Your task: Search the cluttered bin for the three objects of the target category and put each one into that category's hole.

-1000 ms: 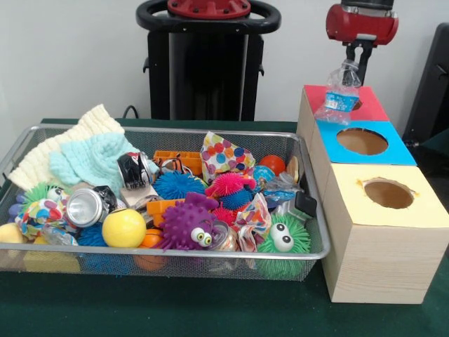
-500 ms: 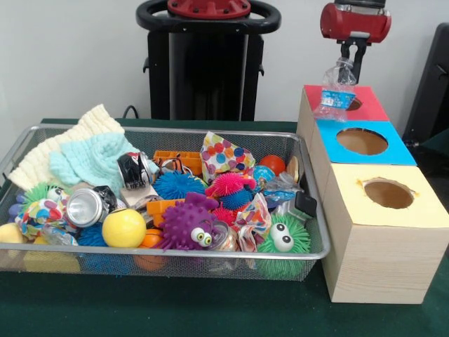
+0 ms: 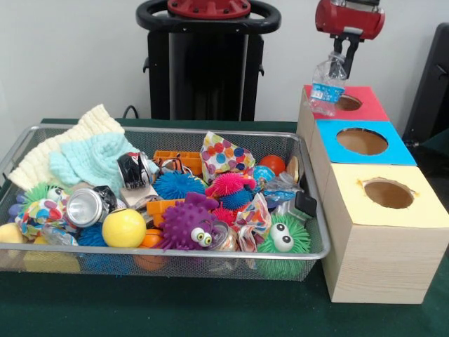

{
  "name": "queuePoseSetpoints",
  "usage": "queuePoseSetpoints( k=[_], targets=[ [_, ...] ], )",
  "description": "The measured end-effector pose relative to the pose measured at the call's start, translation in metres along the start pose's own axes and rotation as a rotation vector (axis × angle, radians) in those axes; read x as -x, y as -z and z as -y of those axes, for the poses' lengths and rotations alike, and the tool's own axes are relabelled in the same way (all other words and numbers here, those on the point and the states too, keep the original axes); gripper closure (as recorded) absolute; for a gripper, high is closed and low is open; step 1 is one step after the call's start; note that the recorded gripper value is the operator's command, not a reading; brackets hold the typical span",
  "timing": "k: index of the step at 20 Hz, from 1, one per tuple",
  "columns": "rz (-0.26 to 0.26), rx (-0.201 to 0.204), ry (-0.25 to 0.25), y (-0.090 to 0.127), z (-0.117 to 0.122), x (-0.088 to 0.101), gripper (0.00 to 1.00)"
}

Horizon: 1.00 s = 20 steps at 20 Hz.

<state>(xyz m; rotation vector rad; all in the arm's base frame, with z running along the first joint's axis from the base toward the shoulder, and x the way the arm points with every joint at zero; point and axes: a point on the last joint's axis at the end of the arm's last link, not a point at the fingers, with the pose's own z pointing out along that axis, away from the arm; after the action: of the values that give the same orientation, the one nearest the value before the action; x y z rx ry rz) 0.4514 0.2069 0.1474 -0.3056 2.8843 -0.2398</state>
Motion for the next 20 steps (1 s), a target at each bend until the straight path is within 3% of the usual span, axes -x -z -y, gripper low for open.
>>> queuePoseSetpoints(
  k=[9, 20],
  targets=[
    [-0.150, -0.040, 0.041, 0.013, -0.019, -0.003, 1.00],
    [-0.125, -0.058, 0.007, 0.018, -0.008, 0.037, 1.00]
  ],
)
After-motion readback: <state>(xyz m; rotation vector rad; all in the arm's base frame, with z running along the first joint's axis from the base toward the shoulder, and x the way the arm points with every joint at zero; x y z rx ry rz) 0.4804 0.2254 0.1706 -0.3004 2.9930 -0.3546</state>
